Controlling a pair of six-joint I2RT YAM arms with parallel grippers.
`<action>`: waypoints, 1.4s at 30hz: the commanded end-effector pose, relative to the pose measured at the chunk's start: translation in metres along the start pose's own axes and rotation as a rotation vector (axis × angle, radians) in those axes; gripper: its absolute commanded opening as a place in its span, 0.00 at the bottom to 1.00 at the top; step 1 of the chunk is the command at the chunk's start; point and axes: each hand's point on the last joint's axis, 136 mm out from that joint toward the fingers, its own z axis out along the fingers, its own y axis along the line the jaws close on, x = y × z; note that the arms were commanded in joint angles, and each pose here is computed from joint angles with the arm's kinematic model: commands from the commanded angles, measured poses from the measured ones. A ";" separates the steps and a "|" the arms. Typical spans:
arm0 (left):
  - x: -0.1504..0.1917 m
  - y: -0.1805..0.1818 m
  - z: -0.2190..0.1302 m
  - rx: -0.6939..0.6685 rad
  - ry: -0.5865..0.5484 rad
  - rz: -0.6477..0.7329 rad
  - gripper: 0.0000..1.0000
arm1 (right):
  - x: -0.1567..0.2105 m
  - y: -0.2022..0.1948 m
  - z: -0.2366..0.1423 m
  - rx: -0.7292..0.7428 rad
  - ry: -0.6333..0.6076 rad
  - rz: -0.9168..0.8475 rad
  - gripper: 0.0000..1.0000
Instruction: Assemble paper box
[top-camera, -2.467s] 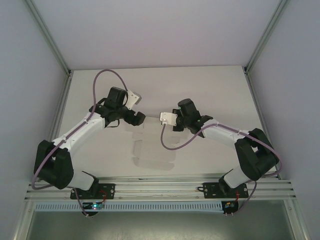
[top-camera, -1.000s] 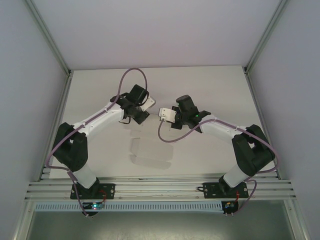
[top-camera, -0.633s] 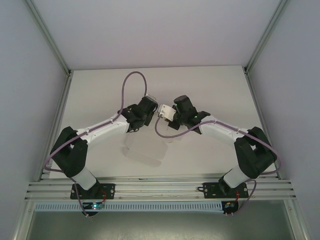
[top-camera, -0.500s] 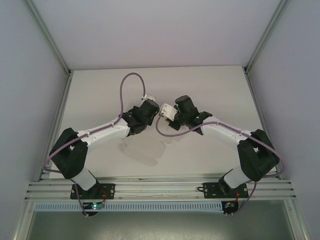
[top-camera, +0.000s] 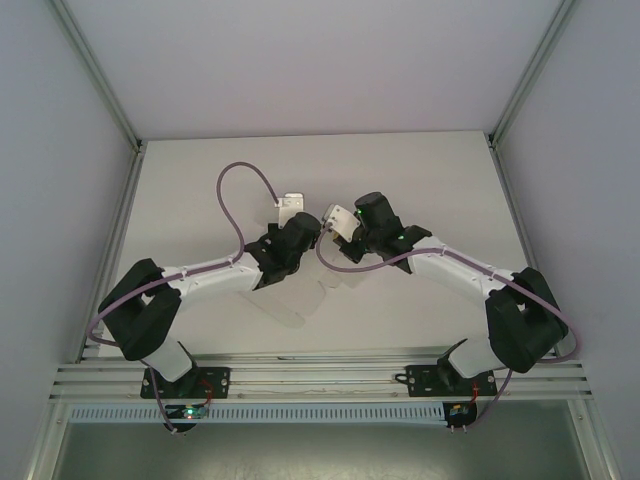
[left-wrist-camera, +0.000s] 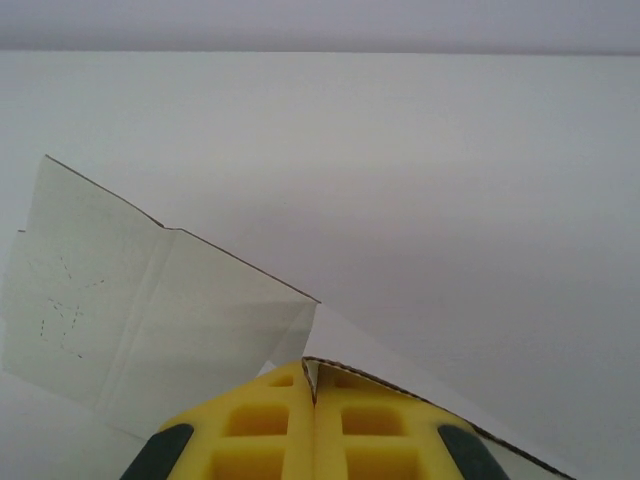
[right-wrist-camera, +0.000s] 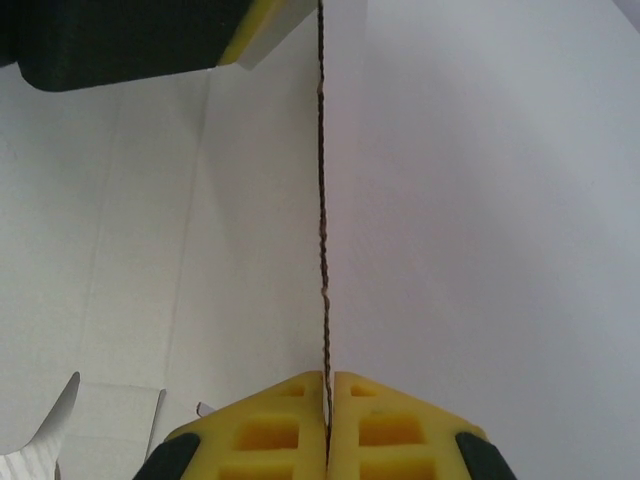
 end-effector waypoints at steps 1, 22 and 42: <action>-0.003 -0.021 -0.006 0.078 -0.027 -0.084 0.07 | -0.038 0.016 -0.014 -0.059 -0.156 -0.039 0.00; 0.011 0.101 -0.077 0.288 0.283 -0.273 1.00 | -0.012 0.007 -0.016 -0.026 -0.091 -0.084 0.00; 0.034 0.097 -0.045 0.574 0.304 -0.357 0.78 | -0.011 0.007 -0.021 -0.081 -0.116 -0.048 0.00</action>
